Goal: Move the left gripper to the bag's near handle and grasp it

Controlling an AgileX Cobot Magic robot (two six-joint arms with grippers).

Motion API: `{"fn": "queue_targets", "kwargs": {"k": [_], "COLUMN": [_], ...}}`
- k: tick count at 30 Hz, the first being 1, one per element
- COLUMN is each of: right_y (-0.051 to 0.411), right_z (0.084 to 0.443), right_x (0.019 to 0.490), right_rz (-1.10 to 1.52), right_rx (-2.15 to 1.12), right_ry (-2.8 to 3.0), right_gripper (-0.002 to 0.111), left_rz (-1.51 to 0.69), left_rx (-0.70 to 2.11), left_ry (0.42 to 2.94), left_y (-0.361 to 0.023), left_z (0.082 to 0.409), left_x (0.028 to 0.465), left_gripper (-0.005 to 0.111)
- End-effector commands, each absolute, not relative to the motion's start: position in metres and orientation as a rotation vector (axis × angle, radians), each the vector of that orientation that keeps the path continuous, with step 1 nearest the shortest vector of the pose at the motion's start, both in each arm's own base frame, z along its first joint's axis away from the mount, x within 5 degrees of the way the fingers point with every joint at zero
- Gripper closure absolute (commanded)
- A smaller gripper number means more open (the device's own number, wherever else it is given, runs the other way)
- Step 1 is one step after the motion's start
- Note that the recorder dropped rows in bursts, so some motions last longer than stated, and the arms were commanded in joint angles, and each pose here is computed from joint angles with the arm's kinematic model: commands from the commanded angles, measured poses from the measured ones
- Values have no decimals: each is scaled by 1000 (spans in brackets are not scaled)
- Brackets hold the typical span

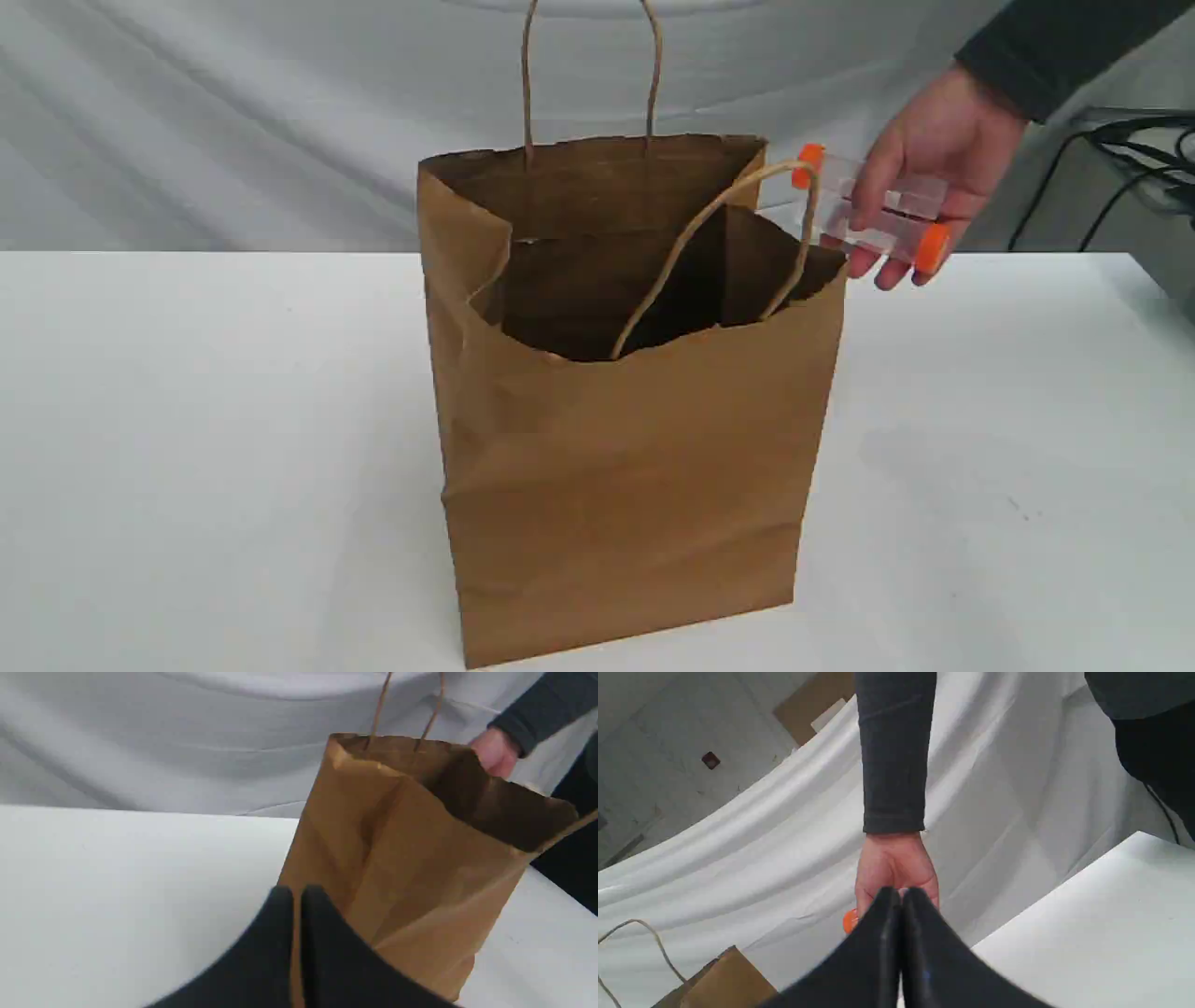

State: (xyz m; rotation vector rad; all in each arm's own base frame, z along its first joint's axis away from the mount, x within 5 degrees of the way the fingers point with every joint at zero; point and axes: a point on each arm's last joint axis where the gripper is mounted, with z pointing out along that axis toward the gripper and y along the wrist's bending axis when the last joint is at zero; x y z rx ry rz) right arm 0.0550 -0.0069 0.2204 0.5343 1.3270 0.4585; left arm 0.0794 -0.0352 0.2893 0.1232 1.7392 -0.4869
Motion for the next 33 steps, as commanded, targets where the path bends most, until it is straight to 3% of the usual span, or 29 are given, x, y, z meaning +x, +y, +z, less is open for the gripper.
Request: {"fn": "queue_targets", "kwargs": {"k": [1, 11, 15, 18, 22, 33], "right_y": [-5, -4, -4, -4, -4, -3], "right_z": [215, 212, 212, 211, 211, 209], "right_x": [56, 56, 56, 56, 56, 56], "right_rz": [451, 435, 435, 434, 435, 431], "right_rx": [531, 511, 511, 510, 510, 504], "right_ry": [1376, 1421, 1425, 1430, 1432, 1458], "right_gripper": [108, 108, 108, 108, 108, 108], "left_rz": [-471, -730, -889, -947, -851, -570], "left_rx": [262, 682, 813, 908, 1021, 1145], "left_ry": [1734, 1832, 1838, 1821, 1804, 1674], "left_y": [-40, -65, -78, -102, -138, -207], "left_z": [317, 388, 398, 400, 390, 375], "left_x": [102, 177, 196, 207, 213, 204], "left_gripper": [103, 100, 87, 67, 50, 49]}}
